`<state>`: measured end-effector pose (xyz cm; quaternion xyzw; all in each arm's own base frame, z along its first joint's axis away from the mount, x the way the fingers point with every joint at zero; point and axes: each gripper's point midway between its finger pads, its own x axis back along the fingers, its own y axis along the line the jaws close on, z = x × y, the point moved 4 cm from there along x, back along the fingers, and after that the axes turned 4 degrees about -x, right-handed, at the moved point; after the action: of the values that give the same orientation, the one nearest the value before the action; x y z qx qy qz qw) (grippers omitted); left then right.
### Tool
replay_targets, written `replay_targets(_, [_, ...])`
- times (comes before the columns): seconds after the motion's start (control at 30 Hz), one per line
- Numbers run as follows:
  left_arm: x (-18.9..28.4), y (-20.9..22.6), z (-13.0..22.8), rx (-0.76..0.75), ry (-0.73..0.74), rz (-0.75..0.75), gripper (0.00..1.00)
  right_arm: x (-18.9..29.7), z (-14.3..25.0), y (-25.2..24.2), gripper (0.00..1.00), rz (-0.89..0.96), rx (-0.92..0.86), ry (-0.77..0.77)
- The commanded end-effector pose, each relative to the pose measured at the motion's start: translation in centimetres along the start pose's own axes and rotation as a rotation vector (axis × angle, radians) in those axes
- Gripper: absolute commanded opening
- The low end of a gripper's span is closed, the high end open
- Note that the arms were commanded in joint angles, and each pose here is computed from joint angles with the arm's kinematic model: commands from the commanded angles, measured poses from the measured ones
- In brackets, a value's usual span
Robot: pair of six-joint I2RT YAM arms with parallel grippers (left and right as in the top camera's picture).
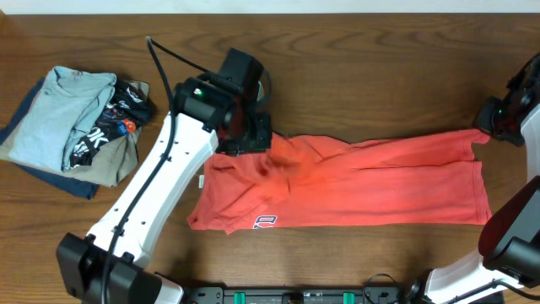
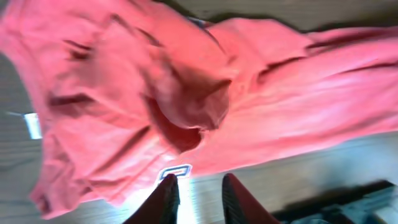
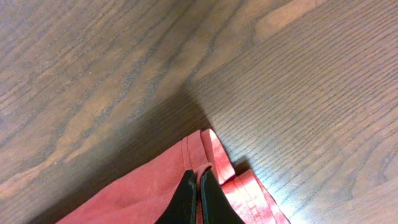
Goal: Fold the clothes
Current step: 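Pull the far corners outward to straighten the folded shirt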
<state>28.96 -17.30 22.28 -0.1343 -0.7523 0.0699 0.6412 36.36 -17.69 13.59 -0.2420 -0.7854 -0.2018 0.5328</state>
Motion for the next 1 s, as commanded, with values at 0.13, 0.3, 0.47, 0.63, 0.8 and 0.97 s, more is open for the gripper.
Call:
replay_targets(0.13, [-0.9,4.2,-0.7,0.063,-0.041,-0.231,0.5,-0.1,0.0,-0.5,0.01,0.015,-0.013,0.007])
replay_targets(0.3, [-3.0,6.5,-0.2,0.144,-0.01,-0.256,0.6,-0.1,0.0,-0.5,0.01,0.015,-0.013,0.007])
replay_targets(0.47, [-6.6,8.1,0.1,0.233,0.008,-0.182,0.67,-0.1,0.0,-0.5,0.01,0.015,-0.013,0.008])
replay_targets(0.63, [-9.0,8.7,-0.2,0.242,-0.013,-0.15,0.67,-0.1,0.1,-0.5,0.01,0.015,-0.013,0.012])
replay_targets(0.8, [-11.6,9.3,-0.3,0.252,0.026,-0.164,0.67,-0.1,0.3,-0.6,0.01,0.017,-0.013,0.019])
replay_targets(0.97, [-14.1,9.8,-0.9,0.254,0.041,-0.171,0.63,-0.1,0.3,-0.6,0.01,0.018,-0.013,0.022])
